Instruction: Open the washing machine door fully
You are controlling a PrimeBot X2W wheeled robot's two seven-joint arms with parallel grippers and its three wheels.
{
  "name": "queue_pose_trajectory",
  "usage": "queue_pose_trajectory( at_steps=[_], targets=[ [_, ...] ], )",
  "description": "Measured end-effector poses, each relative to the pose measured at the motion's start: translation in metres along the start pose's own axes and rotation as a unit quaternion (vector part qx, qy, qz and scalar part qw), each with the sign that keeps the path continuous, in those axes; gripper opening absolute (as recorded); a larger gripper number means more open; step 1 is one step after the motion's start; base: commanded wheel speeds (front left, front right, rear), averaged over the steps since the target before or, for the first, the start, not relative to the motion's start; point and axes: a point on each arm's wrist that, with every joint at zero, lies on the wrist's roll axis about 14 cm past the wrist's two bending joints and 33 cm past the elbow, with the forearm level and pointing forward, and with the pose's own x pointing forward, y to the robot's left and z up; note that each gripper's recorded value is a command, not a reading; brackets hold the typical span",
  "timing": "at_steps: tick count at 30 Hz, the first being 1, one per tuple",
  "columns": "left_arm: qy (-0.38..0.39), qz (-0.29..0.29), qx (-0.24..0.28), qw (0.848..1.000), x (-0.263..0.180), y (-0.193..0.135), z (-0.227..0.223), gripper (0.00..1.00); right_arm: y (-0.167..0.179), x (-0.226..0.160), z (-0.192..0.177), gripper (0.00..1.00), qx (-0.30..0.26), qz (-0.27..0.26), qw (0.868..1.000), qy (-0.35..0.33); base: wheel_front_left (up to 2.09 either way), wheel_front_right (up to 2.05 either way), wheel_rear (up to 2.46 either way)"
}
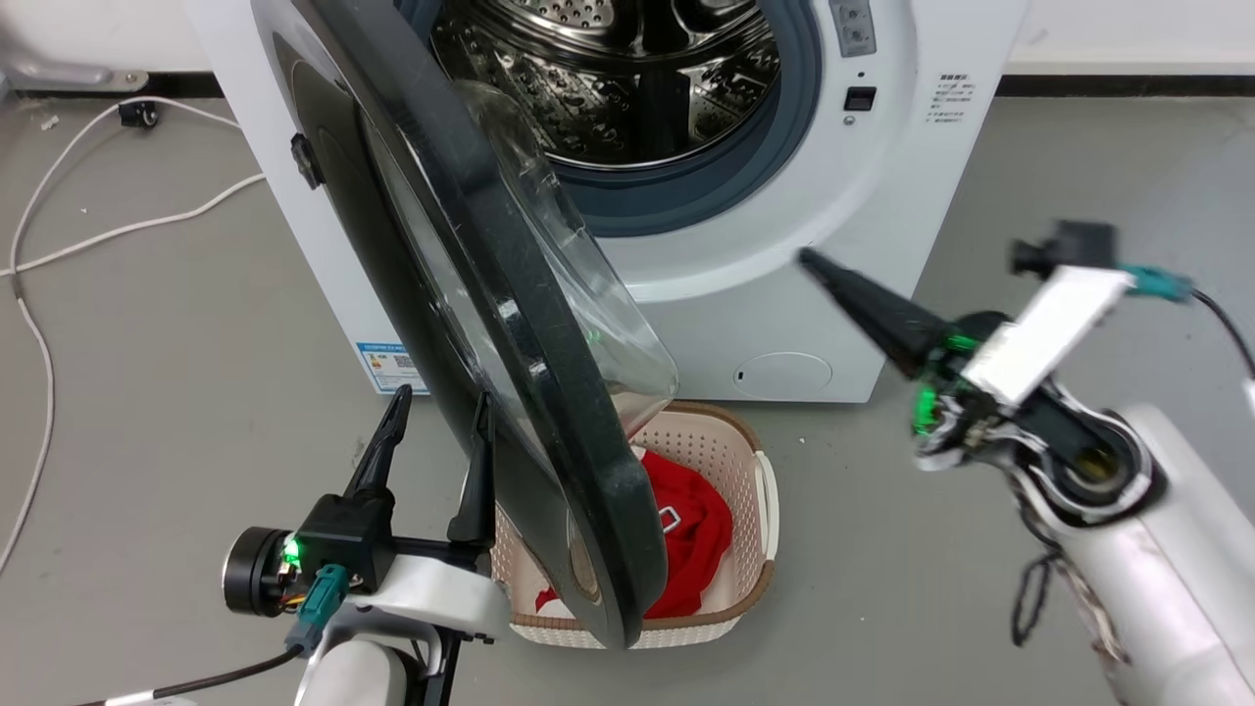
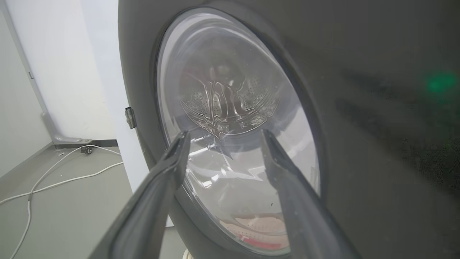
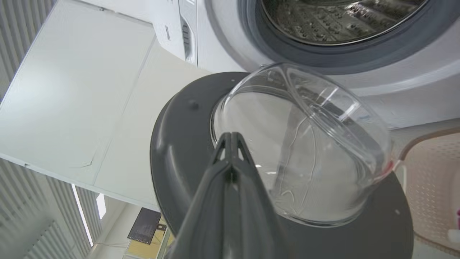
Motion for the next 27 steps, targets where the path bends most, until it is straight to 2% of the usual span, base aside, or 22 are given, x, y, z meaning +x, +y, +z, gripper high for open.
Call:
queue_pose_trajectory(
  at_steps=[5, 11, 13, 14, 15, 17, 19, 21, 27],
  targets=[
    [0.003, 0.002, -0.001, 1.000, -0.005, 0.000, -0.001, 1.00, -0.018, -0.055, 0.051, 0.00, -0.006, -0.027, 0.988, -0.151, 0.00, 0.00, 0.00],
    [0.005, 0.006, -0.001, 1.000, -0.012, 0.001, -0.001, 1.00, -0.044, -0.113, 0.054, 0.01, 0.010, -0.066, 0.969, -0.239, 0.00, 0.00, 0.00],
    [0.006, 0.006, -0.001, 1.000, -0.013, 0.002, -0.002, 1.00, -0.056, -0.130, 0.050, 0.43, 0.012, -0.086, 0.961, -0.261, 0.00, 0.00, 0.00],
    [0.008, 0.006, -0.001, 1.000, -0.015, 0.002, -0.002, 1.00, -0.060, -0.138, 0.049, 0.88, 0.016, -0.092, 0.957, -0.276, 0.00, 0.00, 0.00],
    [0.008, 0.006, -0.002, 1.000, -0.016, 0.002, -0.003, 1.00, -0.062, -0.143, 0.048, 1.00, 0.021, -0.094, 0.953, -0.289, 0.00, 0.00, 0.00],
    [0.007, 0.007, -0.003, 1.000, -0.016, 0.002, -0.002, 1.00, -0.066, -0.151, 0.042, 1.00, 0.025, -0.101, 0.947, -0.305, 0.00, 0.00, 0.00],
    [0.007, 0.008, -0.005, 1.000, -0.018, 0.002, -0.002, 1.00, -0.072, -0.162, 0.038, 1.00, 0.002, -0.122, 0.940, -0.319, 0.00, 0.00, 0.00],
    [0.008, 0.008, -0.005, 1.000, -0.020, 0.002, -0.002, 1.00, -0.071, -0.170, 0.040, 1.00, -0.011, -0.124, 0.928, -0.351, 0.00, 0.00, 0.00],
    [0.010, 0.011, -0.005, 1.000, -0.023, 0.003, -0.002, 1.00, -0.072, -0.185, 0.042, 1.00, -0.099, -0.153, 0.905, -0.383, 0.00, 0.00, 0.00]
  ],
)
